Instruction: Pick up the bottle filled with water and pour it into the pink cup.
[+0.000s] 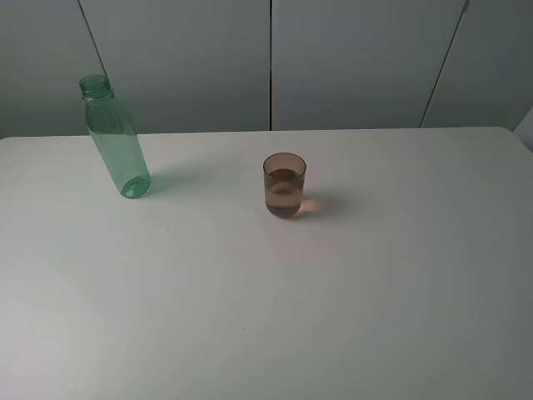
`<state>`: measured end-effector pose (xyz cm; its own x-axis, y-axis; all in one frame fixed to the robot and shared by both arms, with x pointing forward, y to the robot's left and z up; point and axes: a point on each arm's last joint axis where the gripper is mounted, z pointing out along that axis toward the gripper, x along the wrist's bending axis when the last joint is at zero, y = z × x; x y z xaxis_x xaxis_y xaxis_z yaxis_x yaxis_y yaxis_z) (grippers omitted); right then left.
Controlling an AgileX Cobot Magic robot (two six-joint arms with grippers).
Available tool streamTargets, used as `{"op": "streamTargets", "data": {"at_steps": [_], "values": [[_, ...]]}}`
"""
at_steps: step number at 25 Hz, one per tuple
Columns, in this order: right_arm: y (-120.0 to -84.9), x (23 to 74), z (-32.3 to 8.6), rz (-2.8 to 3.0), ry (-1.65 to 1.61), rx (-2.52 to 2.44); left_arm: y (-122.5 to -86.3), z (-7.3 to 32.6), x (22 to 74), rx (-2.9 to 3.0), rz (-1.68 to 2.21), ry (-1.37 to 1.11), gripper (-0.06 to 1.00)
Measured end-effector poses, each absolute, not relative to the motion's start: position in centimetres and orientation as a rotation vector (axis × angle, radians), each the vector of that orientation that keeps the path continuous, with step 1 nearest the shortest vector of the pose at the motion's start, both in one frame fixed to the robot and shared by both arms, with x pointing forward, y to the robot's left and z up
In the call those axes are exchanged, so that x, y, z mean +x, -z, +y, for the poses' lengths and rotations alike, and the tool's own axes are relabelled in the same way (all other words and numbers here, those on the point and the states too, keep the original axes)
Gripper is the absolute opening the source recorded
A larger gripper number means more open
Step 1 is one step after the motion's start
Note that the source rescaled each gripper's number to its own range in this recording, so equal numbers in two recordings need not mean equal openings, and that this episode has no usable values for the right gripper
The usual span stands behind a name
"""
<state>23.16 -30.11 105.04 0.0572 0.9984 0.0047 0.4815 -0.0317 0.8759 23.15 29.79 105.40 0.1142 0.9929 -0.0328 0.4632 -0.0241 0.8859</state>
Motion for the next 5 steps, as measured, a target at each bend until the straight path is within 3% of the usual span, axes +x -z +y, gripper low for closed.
{"op": "streamTargets", "data": {"at_steps": [5], "values": [[-105.04,23.16,-30.11,1.516,-0.9,1.609,-105.4,29.79,23.15,1.603,1.458,-0.847,1.0]]}}
